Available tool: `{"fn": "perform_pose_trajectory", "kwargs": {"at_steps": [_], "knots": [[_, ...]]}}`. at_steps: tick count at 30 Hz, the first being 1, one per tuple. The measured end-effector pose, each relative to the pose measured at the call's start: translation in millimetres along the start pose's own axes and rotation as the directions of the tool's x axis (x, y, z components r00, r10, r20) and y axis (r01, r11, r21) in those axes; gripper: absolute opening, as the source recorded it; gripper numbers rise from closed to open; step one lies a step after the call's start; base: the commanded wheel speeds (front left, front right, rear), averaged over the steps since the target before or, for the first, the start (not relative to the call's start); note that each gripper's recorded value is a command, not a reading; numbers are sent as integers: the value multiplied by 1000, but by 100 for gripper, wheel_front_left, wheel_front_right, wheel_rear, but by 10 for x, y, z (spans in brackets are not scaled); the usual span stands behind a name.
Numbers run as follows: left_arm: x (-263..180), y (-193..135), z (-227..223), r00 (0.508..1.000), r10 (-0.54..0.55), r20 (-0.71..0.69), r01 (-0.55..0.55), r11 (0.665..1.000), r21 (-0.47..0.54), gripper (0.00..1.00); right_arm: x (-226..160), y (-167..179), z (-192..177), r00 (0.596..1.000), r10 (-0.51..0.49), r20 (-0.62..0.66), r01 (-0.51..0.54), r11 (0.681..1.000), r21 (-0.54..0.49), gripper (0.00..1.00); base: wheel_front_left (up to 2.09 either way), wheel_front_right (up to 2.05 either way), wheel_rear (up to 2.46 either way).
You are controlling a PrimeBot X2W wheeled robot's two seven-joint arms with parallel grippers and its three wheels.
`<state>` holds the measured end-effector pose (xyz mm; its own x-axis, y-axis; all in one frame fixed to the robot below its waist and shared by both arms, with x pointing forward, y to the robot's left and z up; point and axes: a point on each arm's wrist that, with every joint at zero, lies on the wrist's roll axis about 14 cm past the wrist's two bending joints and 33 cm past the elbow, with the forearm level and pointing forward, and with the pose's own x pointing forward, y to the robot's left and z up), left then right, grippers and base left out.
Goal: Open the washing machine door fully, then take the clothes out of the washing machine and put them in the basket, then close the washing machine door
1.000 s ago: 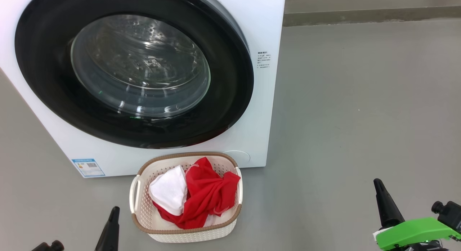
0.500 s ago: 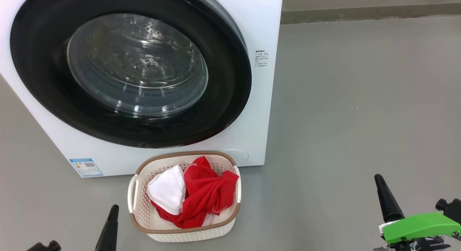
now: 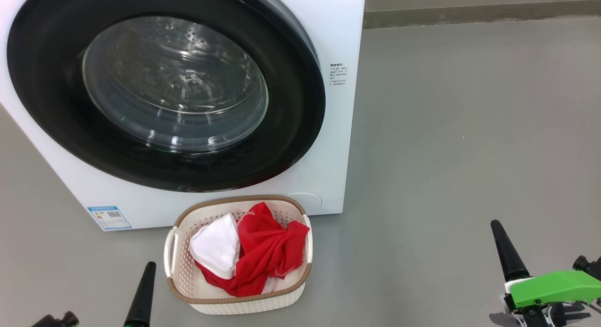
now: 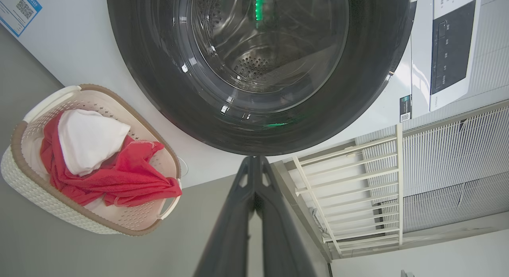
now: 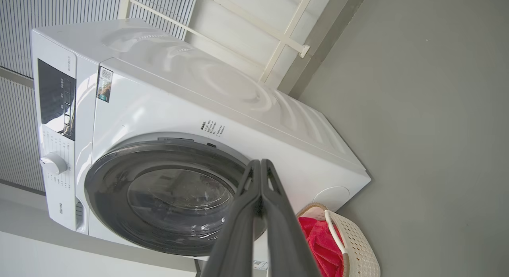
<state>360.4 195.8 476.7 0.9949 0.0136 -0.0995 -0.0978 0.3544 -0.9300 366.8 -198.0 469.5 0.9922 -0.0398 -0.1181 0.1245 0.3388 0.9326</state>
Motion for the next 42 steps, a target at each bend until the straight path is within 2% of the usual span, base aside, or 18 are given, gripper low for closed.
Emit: {"fn": "perform_pose_trajectory", "kwargs": {"at_steps": [15,31,42], "knots": [[65,-28,-24,1000,-8,-17,6,987,-163,0,16,8,26,1000,6,-5,-6,987,160,0,0,0,0],[168,-114,-40,999,-40,-30,27,939,-344,0,69,94,70,999,42,-5,-38,939,343,0,0,0,0],[167,-110,-45,999,-39,-30,26,935,-354,0,80,112,84,999,47,0,-44,933,357,0,0,0,0]]}}
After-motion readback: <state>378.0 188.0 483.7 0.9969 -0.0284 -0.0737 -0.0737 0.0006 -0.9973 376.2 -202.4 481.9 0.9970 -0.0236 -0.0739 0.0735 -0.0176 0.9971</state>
